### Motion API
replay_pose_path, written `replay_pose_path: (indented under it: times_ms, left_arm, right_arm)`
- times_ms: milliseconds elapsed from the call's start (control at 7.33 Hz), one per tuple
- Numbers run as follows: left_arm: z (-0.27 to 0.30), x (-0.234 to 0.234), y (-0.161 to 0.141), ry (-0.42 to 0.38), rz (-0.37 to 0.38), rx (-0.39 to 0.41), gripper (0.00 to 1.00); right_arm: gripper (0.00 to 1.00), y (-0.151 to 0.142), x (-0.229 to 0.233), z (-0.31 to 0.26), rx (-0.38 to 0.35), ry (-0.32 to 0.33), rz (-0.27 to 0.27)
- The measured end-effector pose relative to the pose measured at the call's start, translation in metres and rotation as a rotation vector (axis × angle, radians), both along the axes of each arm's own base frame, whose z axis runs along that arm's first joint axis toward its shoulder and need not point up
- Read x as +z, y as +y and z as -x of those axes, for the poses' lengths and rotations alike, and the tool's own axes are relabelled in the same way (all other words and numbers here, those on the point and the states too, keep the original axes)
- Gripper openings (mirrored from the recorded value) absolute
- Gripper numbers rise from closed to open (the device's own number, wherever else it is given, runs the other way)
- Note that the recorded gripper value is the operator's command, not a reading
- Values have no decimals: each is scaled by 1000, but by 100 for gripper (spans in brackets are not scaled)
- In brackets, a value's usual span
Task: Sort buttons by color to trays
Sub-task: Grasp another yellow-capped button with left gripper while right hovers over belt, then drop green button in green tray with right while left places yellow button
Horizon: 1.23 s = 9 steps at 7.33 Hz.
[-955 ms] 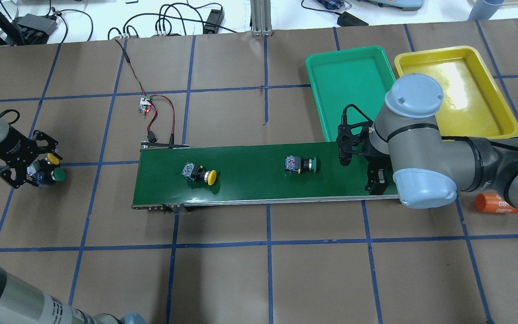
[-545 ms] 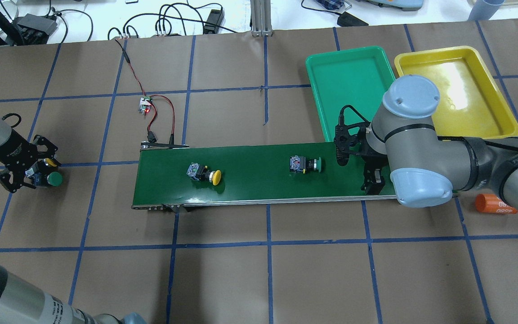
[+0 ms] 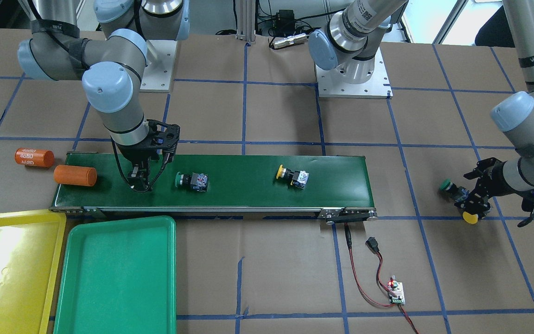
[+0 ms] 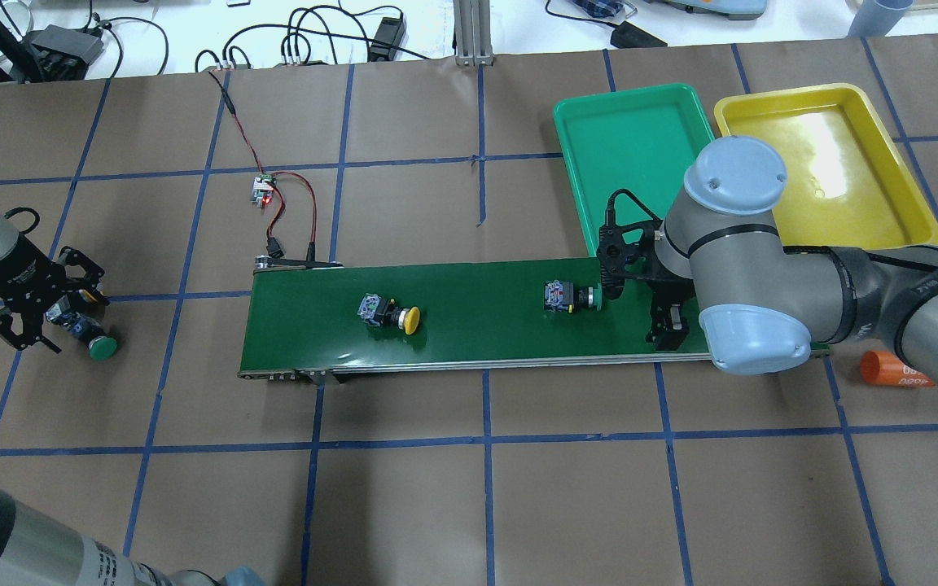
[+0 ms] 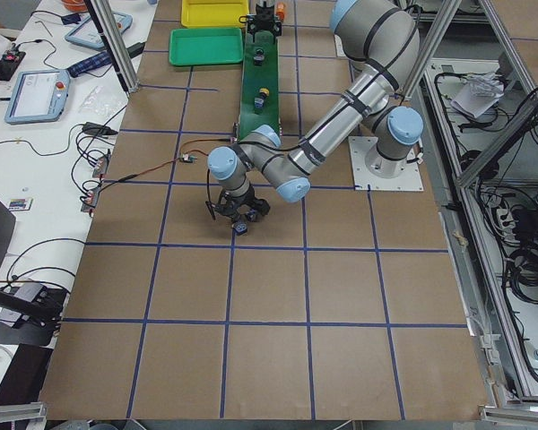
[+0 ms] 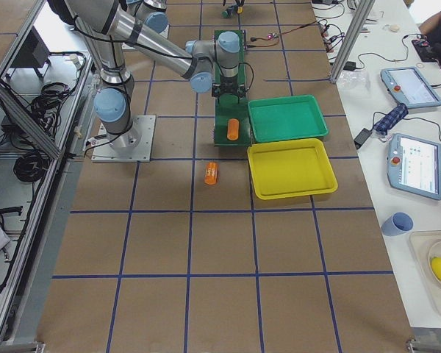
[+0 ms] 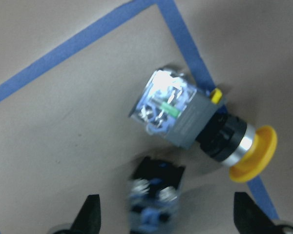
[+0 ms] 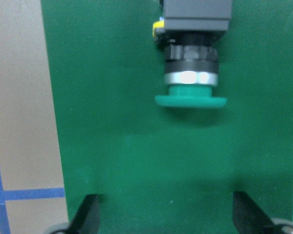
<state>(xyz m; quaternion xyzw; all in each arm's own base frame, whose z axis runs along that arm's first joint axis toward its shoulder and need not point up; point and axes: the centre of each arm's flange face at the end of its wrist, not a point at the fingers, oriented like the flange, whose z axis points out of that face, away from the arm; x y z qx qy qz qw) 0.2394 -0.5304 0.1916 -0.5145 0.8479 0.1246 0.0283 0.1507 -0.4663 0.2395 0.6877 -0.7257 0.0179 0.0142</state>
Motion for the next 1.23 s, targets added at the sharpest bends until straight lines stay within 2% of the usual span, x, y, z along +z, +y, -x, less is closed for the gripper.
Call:
replay_pose_path:
  times_ms: [273, 545, 682, 818, 955, 1091, 1227]
  left_arm:
    - [0, -3, 4, -10, -29, -11, 100]
    - [-4, -15, 5, -29, -71, -26, 36]
    - [-2, -19, 4, -33, -80, -34, 9]
    - [-2, -18, 2, -37, -78, -39, 0]
    - [-2, -13, -2, -33, -57, -39, 0]
    - [0, -4, -5, -11, -13, -33, 0]
    - [5, 8, -7, 11, 26, -24, 0]
  right_arm:
    - [97, -7, -4, -26, -11, -3, 29]
    - [96, -8, -8, -43, -3, -4, 35]
    - [88, -9, -7, -46, -2, -7, 38]
    - [59, -10, -6, -47, -1, -9, 42]
    - [34, -11, -4, -48, -2, -7, 44]
    - [23, -11, -3, -48, -7, 1, 40]
    - [23, -11, -3, -47, -14, 8, 32]
